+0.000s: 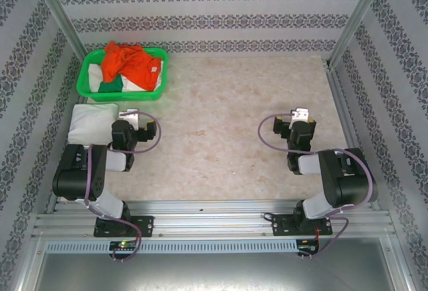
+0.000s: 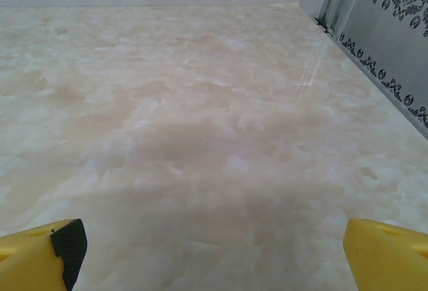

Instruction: Fold and stack the t-shirts

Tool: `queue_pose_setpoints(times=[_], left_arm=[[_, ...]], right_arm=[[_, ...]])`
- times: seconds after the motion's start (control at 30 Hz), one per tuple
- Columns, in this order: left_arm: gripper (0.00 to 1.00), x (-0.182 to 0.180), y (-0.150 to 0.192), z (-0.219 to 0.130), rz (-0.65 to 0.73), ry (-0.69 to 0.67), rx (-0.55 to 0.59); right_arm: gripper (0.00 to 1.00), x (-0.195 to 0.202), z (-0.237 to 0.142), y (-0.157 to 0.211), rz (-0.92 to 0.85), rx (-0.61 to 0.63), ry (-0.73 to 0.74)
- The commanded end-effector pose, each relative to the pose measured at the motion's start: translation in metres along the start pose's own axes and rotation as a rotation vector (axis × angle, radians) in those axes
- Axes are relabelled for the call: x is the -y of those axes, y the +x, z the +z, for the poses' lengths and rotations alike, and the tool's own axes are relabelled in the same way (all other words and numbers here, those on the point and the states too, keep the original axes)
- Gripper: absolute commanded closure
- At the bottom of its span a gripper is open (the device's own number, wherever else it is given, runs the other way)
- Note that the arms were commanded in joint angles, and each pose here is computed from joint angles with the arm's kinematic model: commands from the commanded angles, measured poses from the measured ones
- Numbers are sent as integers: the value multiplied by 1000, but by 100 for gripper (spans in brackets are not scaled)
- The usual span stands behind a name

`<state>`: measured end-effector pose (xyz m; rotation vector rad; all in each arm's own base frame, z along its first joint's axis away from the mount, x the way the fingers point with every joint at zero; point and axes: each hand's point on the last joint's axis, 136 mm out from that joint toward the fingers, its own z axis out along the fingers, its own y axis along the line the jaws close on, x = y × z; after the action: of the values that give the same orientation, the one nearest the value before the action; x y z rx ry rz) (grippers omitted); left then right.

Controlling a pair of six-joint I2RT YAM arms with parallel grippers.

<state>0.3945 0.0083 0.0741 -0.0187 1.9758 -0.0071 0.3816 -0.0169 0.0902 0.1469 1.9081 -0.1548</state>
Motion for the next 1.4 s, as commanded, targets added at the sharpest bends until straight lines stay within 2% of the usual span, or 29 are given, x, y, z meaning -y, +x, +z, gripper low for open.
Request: queue_pose_setpoints(times=[0.0, 0.17, 0.27, 0.47, 0.53, 0.6, 0.67, 0.83, 1.0, 1.07, 1.13, 1.37], left_arm=[[0, -5, -14, 0, -9, -33, 58], [0, -7, -14, -1, -9, -55, 60], [0, -4, -20, -12, 9, -60, 115], [0, 7, -58, -49, 81, -81, 180], [0, 17, -74, -56, 117, -61, 170], [0, 21, -89, -58, 120, -54, 154], [0, 20, -104, -57, 98, -63, 146], [0, 12, -136, -27, -31, -136, 105], [0, 1, -144, 19, -173, -239, -25], [0, 3, -142, 41, -173, -251, -118], [0, 5, -142, 61, -173, -261, -180], [0, 21, -126, 123, -235, -239, -361]], right_arm=[[2, 4, 1, -10, 18, 34, 18], [2, 3, 0, -14, 17, 51, 14], [2, -2, -9, -22, 8, 82, -22], [2, -12, -35, -46, -25, 133, -103], [2, -17, -44, -57, -32, 147, -134], [2, -19, -49, -59, -13, 102, -148], [2, -30, -53, -81, 6, 112, -209], [2, -75, -63, -102, 24, 81, -409], [2, -119, -69, -113, 9, 33, -512], [2, -119, -59, -114, 96, -62, -444], [2, -125, -56, -111, 91, -126, -417], [2, -140, -56, -102, 58, -169, -413]])
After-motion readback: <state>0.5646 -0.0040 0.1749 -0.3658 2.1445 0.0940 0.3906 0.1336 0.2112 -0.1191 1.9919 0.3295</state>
